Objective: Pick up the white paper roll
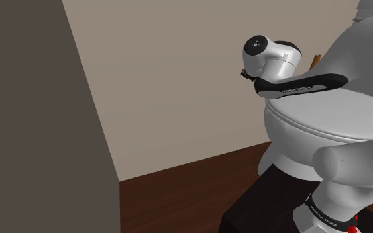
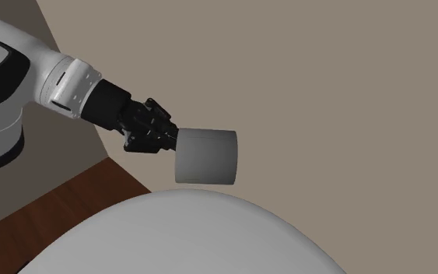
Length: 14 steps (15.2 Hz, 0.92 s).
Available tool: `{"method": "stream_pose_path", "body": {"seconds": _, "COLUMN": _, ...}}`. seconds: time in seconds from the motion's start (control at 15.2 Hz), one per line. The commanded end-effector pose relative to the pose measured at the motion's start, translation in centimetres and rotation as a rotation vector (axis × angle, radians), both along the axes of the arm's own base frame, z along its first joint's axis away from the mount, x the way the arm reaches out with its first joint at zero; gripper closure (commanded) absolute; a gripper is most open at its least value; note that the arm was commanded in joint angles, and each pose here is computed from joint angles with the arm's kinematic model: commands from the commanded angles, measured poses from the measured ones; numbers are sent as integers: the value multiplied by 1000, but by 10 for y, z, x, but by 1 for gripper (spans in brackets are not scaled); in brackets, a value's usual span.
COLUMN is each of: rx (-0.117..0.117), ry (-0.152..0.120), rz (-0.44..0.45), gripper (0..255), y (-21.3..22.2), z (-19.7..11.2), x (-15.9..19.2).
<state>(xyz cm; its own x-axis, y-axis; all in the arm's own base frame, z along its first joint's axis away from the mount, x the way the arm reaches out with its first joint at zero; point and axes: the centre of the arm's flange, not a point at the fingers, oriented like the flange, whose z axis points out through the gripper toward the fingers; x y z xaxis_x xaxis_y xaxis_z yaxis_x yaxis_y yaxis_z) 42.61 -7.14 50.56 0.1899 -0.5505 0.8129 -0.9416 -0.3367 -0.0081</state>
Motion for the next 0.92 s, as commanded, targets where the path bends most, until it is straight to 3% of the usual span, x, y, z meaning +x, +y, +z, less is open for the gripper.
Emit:
{"method": "stream_pose_path", "body": {"seconds": 0.0, "rx": 0, "ry": 0, "rz": 0, "gripper": 255, "y": 0, "z": 10, "x": 0}}
{"method": "stream_pose_path", "body": {"seconds": 0.86, "rx": 0, "ry": 0, "rz": 0, "gripper": 255, "y": 0, "z": 69, "x": 0}}
